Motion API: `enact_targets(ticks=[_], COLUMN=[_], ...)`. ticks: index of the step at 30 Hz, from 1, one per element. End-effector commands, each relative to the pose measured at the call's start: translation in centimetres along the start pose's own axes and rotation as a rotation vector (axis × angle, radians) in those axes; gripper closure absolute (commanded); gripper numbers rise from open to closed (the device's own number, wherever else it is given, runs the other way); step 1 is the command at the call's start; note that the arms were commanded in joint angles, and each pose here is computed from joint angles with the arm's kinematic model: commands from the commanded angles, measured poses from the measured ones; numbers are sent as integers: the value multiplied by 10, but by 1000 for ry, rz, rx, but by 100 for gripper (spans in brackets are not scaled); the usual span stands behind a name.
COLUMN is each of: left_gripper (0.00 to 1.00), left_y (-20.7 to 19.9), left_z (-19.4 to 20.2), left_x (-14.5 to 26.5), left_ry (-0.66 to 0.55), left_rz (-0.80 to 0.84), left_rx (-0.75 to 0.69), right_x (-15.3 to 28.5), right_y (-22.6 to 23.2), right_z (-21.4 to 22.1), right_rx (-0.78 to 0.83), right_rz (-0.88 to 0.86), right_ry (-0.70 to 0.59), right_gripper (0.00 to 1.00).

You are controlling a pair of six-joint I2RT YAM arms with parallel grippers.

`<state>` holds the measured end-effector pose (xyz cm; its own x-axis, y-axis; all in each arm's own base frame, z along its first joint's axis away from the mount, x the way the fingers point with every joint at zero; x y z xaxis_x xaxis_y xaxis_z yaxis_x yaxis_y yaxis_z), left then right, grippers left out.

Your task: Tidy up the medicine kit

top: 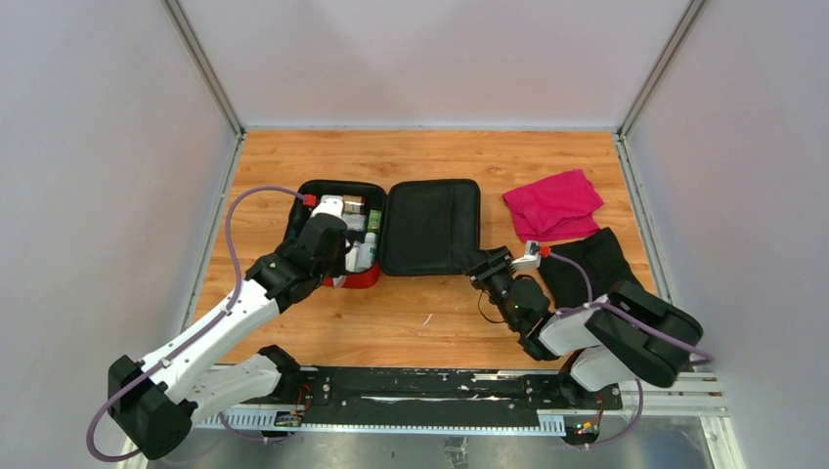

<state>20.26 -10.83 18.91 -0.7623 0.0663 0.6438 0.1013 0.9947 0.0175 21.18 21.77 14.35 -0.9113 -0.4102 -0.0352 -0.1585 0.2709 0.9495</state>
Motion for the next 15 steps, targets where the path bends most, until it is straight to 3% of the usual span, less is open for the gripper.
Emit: enact_targets(ticks=[1, 6, 11, 15], left_gripper=[100, 100, 100, 100], left_y=[1, -3, -8, -9], left_z=[-6, -11, -16, -18], left_x=[8, 9, 11, 13], left_ry=[-12, -10, -16, -14], left_rz=[10, 32, 68, 79], left_rx=[19, 29, 30, 24], right_x=[6, 12, 14, 12], right_y=[-5, 5, 8, 14], right_z=[-12, -27, -32, -30], right_rx=[183, 291, 342, 361], right_rz=[55, 99, 99, 70], right_ry=[-21, -44, 7, 39], right_gripper=[43, 44, 61, 66])
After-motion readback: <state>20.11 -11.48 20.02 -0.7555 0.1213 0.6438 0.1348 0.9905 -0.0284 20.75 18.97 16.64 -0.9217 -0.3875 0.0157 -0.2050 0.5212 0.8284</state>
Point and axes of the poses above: each gripper's point midway between its finger pads, its own x axis back along the fingers, its own y axis along the line the jaws close on, z = x × y, the point moved 6 cm from there along x, back along the fingers, and after that the axes turned 3 degrees about -x, right-handed, at the moved point
